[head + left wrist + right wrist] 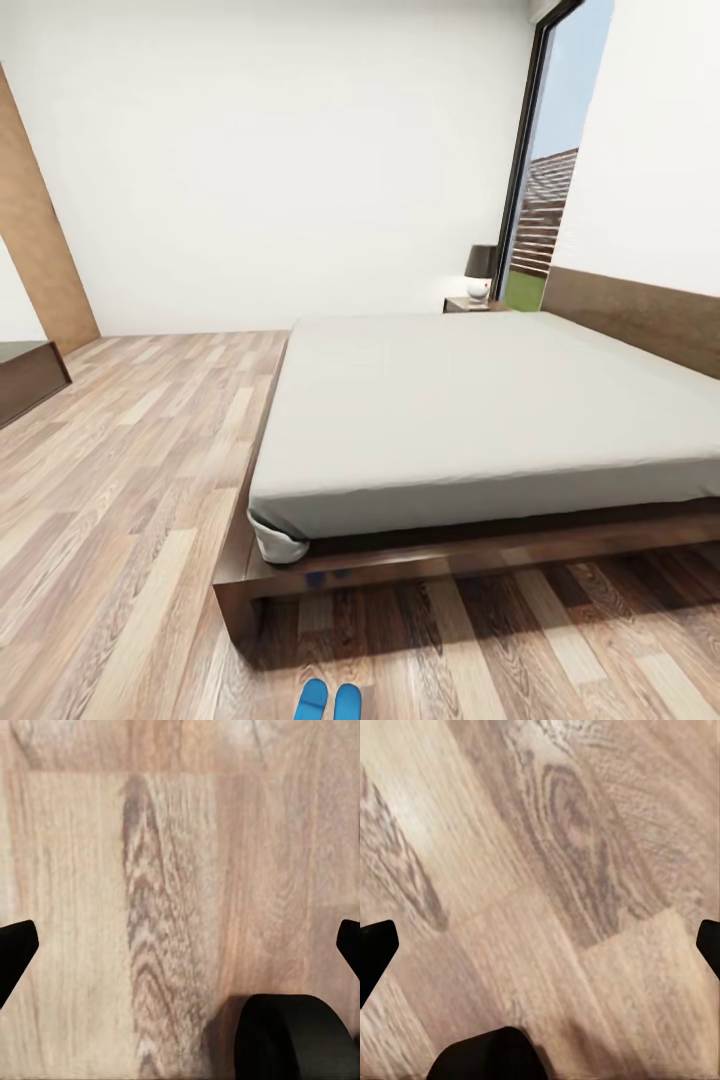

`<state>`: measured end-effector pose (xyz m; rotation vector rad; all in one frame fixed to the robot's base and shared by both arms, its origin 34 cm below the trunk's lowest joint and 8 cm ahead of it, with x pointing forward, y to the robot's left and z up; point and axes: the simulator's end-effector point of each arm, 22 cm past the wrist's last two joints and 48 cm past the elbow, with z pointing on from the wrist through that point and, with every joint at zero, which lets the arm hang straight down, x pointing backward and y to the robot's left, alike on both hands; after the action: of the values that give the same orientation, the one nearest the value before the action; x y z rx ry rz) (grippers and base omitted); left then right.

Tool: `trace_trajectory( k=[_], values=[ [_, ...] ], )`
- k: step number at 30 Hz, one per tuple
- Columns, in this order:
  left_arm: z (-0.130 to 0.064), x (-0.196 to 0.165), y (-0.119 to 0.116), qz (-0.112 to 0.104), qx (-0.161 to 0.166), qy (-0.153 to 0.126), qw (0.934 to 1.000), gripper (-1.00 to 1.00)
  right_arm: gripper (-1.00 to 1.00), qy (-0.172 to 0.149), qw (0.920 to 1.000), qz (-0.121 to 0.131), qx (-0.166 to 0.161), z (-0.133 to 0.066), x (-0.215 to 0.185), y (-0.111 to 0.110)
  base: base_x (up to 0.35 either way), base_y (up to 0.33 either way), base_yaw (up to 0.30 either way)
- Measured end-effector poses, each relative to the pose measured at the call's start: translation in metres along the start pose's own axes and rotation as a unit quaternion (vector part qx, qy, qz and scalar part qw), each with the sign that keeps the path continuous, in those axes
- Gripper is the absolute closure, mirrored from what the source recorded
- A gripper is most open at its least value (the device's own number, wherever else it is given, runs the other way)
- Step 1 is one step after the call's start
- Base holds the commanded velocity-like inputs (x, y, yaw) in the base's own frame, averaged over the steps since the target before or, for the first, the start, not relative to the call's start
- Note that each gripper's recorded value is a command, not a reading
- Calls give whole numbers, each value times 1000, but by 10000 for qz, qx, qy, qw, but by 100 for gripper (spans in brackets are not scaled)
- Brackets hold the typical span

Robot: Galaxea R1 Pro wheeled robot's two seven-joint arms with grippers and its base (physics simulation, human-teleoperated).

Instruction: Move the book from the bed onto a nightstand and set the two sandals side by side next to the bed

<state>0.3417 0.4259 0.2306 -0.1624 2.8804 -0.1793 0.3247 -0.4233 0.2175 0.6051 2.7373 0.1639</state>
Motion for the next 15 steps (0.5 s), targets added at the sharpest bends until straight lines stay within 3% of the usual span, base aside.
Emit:
trace_trajectory(
  k=[15],
  values=[
    [-31,52,14,209,-262,76,9994,-100,-100,265,9996,-65,99,-32,47,-4,0,0,0]
  ],
)
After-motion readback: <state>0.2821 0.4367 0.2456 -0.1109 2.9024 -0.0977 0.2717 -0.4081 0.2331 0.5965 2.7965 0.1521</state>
